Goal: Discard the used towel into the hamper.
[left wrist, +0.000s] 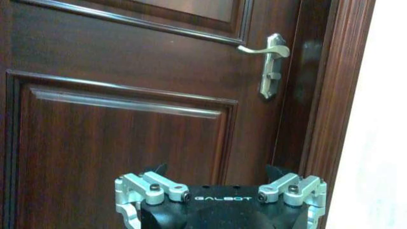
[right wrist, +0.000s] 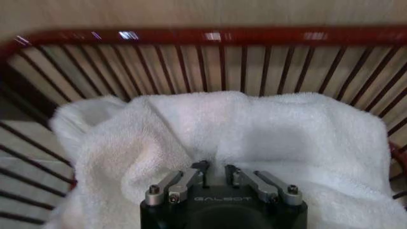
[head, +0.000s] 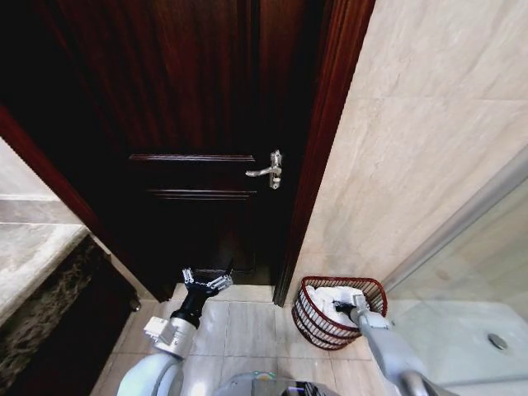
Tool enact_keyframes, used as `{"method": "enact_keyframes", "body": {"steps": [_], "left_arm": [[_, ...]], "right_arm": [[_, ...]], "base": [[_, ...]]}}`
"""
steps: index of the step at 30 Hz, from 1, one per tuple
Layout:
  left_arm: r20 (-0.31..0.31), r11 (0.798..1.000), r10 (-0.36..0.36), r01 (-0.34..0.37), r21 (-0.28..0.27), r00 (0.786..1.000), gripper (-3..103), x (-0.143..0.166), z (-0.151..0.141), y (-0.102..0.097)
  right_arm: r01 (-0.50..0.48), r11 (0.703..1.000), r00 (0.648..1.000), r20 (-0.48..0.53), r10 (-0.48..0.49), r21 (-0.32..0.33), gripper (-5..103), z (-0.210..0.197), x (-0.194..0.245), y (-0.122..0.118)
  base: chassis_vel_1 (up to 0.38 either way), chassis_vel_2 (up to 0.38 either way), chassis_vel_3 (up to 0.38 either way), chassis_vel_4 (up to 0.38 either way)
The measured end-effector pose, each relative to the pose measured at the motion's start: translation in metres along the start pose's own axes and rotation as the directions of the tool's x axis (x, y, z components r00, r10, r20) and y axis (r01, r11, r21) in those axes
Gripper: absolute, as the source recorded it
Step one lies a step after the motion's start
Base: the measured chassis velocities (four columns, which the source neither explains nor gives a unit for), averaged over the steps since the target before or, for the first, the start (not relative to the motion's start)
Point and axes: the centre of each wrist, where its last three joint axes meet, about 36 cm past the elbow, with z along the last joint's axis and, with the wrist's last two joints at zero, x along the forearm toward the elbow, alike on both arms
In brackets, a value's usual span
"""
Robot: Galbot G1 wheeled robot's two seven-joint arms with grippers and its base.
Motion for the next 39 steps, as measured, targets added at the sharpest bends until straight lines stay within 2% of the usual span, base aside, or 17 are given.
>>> {"method": "enact_keyframes", "body": {"steps": [3, 5, 6, 7, 8, 9, 11, 12, 14, 15, 17, 18, 21, 27, 28, 31, 39], "left_arm": [[0.0, 1.0, 0.0, 0.0, 0.0, 1.0, 100, 0.0, 0.0, 0.0], [0.0, 1.0, 0.0, 0.0, 0.0, 1.0, 100, 0.0, 0.0, 0.0], [0.0, 1.0, 0.0, 0.0, 0.0, 1.0, 100, 0.0, 0.0, 0.0], [0.0, 1.0, 0.0, 0.0, 0.0, 1.0, 100, 0.0, 0.0, 0.0], [0.0, 1.0, 0.0, 0.0, 0.0, 1.0, 100, 0.0, 0.0, 0.0], [0.0, 1.0, 0.0, 0.0, 0.0, 1.0, 100, 0.0, 0.0, 0.0], [0.0, 1.0, 0.0, 0.0, 0.0, 1.0, 100, 0.0, 0.0, 0.0], [0.0, 1.0, 0.0, 0.0, 0.0, 1.0, 100, 0.0, 0.0, 0.0], [0.0, 1.0, 0.0, 0.0, 0.0, 1.0, 100, 0.0, 0.0, 0.0], [0.0, 1.0, 0.0, 0.0, 0.0, 1.0, 100, 0.0, 0.0, 0.0], [0.0, 1.0, 0.0, 0.0, 0.0, 1.0, 100, 0.0, 0.0, 0.0], [0.0, 1.0, 0.0, 0.0, 0.0, 1.0, 100, 0.0, 0.0, 0.0], [0.0, 1.0, 0.0, 0.0, 0.0, 1.0, 100, 0.0, 0.0, 0.0], [0.0, 1.0, 0.0, 0.0, 0.0, 1.0, 100, 0.0, 0.0, 0.0], [0.0, 1.0, 0.0, 0.0, 0.0, 1.0, 100, 0.0, 0.0, 0.0], [0.0, 1.0, 0.0, 0.0, 0.0, 1.0, 100, 0.0, 0.0, 0.0], [0.0, 1.0, 0.0, 0.0, 0.0, 1.0, 100, 0.0, 0.0, 0.0]], "right_arm": [[0.001, 1.0, 0.999, 0.05, -0.001, 0.009, 31, -0.009, 0.022, -0.001], [-0.001, 1.0, 0.995, 0.095, 0.0, 0.014, 41, -0.016, 0.045, -0.001], [-0.001, 1.0, 0.995, 0.095, 0.0, 0.014, 41, -0.016, 0.045, -0.001], [-0.005, 1.0, 0.993, 0.119, 0.001, 0.028, 47, -0.017, 0.06, -0.001], [-0.005, 0.999, 0.992, 0.125, -0.001, 0.042, 53, -0.012, 0.074, 0.002], [-0.005, 0.999, 0.992, 0.125, -0.001, 0.042, 53, -0.012, 0.074, 0.002], [0.003, 0.998, 0.992, 0.127, -0.011, 0.06, 63, 0.001, 0.091, 0.009], [0.003, 0.998, 0.992, 0.127, -0.011, 0.06, 63, 0.001, 0.091, 0.009], [0.004, 0.997, 0.991, 0.134, -0.015, 0.083, 74, 0.008, 0.099, 0.015], [0.004, 0.997, 0.991, 0.134, -0.015, 0.083, 74, 0.008, 0.099, 0.015], [-0.021, 0.994, 0.99, 0.143, 0.006, 0.105, 85, 0.007, 0.095, 0.015], [-0.021, 0.994, 0.99, 0.143, 0.006, 0.105, 85, 0.007, 0.095, 0.015], [-0.049, 0.993, 0.992, 0.122, 0.036, 0.105, 99, -0.005, 0.073, 0.006], [-0.039, 0.995, 0.999, 0.022, 0.037, 0.092, 100, -0.017, 0.026, 0.003], [-0.027, 0.997, 0.999, -0.028, 0.029, 0.078, 100, -0.013, 0.006, 0.007], [-0.032, 0.999, 0.996, -0.083, 0.035, 0.044, 100, -0.014, -0.02, 0.006], [-0.039, 0.999, 0.994, -0.1, 0.037, -0.014, 100, 0.005, -0.022, 0.002]], "base": [[0.0, 0.0, 0.0, 0.0], [0.0, 0.0, 0.0, 0.0], [0.0, 0.0, 0.0, 0.0], [0.0, 0.0, 0.0, 0.0], [0.0, 0.0, 0.0, 0.0], [0.0, 0.0, 0.0, 0.0], [0.0, 0.0, 0.0, 0.0], [0.0, 0.0, 0.0, 0.0], [0.0, 0.0, 0.0, 0.0], [0.0, 0.0, 0.0, 0.0], [0.0, 0.0, 0.0, 0.0], [0.0, 0.0, 0.0, 0.0], [0.0, 0.0, 0.0, 0.0], [0.0, 0.0, 0.0, 0.0], [0.0, 0.0, 0.0, 0.0], [0.0, 0.0, 0.0, 0.0], [0.0, 0.0, 0.0, 0.0]]}}
